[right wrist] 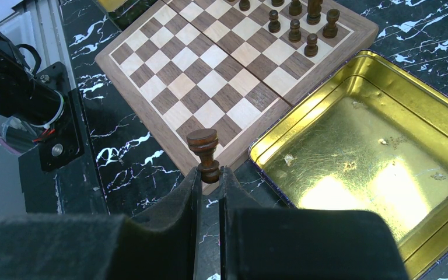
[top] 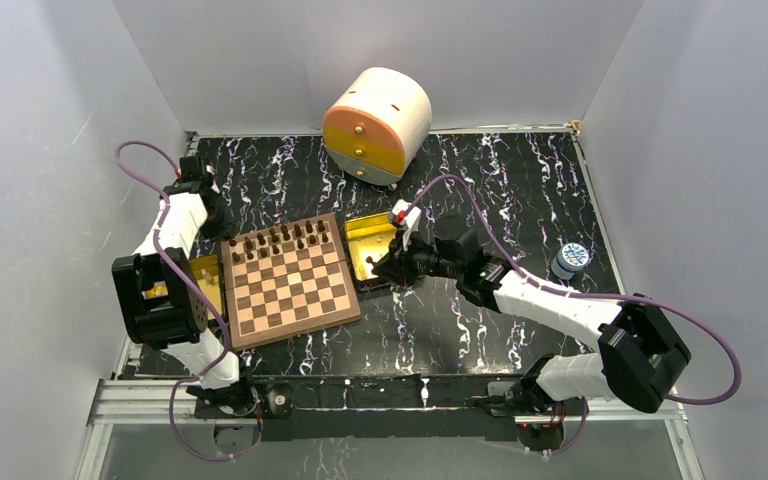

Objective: Set up the chess pieces on the board
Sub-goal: Place the chess piece on the chessboard.

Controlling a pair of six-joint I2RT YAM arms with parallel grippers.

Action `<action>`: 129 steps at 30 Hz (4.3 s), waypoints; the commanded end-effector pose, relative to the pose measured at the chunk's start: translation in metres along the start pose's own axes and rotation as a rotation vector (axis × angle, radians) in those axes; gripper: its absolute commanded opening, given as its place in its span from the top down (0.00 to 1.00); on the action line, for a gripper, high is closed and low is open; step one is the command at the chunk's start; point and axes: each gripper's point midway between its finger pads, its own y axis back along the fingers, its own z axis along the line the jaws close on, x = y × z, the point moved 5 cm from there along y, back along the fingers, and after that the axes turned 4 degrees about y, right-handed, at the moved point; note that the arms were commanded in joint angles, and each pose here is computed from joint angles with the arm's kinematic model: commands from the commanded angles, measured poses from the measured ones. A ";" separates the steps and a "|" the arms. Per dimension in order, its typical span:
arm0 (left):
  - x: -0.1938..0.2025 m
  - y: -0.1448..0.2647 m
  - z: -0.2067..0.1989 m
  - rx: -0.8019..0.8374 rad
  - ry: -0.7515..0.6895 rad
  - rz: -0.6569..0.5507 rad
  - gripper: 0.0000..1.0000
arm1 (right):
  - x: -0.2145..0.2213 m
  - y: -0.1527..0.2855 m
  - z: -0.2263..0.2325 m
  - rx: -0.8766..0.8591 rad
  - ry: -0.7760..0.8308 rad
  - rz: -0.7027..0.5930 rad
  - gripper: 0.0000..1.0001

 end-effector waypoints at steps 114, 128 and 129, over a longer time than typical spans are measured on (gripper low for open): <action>0.133 0.166 -0.153 1.426 -0.973 -0.223 0.64 | -0.040 -0.018 0.003 -0.241 -0.342 0.174 0.88; 0.166 0.158 -0.134 1.502 -1.511 -0.599 0.46 | -0.041 -0.021 0.009 -0.347 -0.397 0.238 0.88; 0.167 0.156 -0.134 1.490 -1.539 -0.607 0.46 | -0.042 -0.022 0.009 -0.351 -0.403 0.241 0.87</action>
